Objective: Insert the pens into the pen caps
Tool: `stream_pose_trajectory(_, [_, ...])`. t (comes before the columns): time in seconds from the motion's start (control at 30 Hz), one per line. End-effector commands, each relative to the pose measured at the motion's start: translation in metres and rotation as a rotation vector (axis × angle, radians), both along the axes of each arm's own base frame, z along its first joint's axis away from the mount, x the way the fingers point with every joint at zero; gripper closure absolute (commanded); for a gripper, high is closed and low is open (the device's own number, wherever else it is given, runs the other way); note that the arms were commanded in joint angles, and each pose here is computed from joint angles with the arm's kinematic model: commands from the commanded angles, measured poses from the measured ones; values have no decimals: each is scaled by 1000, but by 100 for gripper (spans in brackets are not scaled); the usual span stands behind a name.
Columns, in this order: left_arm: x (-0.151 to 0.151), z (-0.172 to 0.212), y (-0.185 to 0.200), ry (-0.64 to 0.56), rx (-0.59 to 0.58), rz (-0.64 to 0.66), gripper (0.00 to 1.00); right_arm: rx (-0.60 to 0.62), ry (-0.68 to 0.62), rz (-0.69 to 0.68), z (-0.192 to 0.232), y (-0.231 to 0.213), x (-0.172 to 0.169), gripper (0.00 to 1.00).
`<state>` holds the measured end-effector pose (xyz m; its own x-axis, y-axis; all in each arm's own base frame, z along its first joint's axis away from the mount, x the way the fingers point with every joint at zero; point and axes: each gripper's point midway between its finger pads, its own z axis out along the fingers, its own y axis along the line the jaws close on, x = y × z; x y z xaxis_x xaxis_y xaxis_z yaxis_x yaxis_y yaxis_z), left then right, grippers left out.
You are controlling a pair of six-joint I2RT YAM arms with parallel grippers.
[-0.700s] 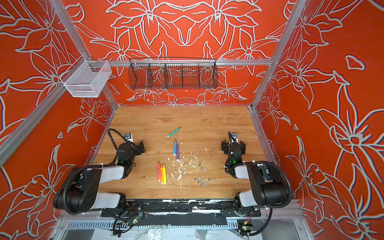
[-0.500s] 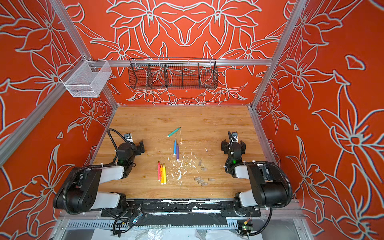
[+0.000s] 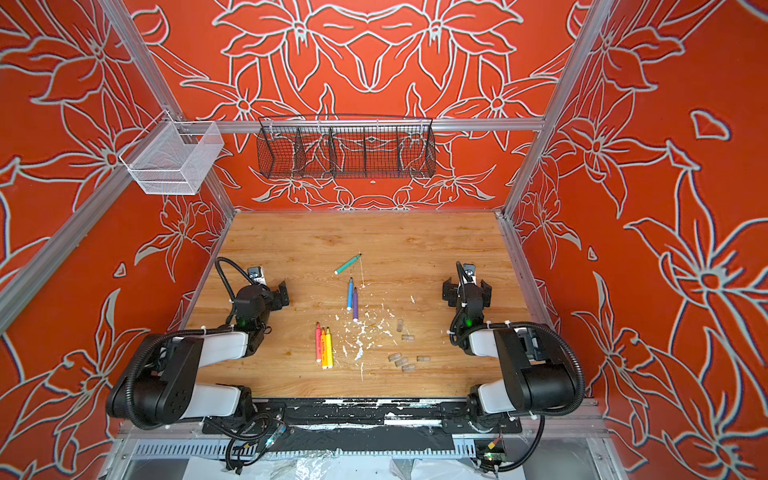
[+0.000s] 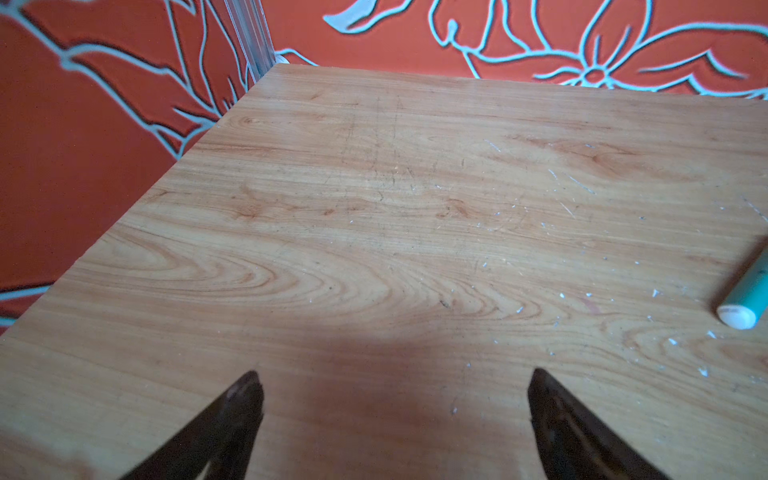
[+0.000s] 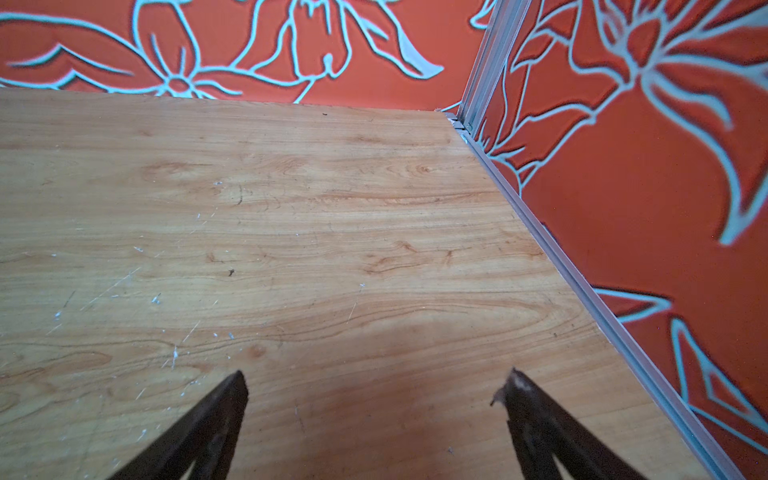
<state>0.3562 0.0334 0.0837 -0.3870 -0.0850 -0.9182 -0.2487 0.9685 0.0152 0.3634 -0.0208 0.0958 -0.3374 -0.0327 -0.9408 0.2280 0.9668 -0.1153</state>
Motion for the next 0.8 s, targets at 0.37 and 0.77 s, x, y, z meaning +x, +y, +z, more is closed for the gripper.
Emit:
stream_pose_trajectory(0.37, [8, 40, -7, 43, 4, -45, 4, -10, 25, -36, 40, -7, -2, 3])
stream_pose_trajectory(0.77, [-77, 193, -50, -57, -738, 8, 4, 461, -22, 93, 177, 36, -39, 3])
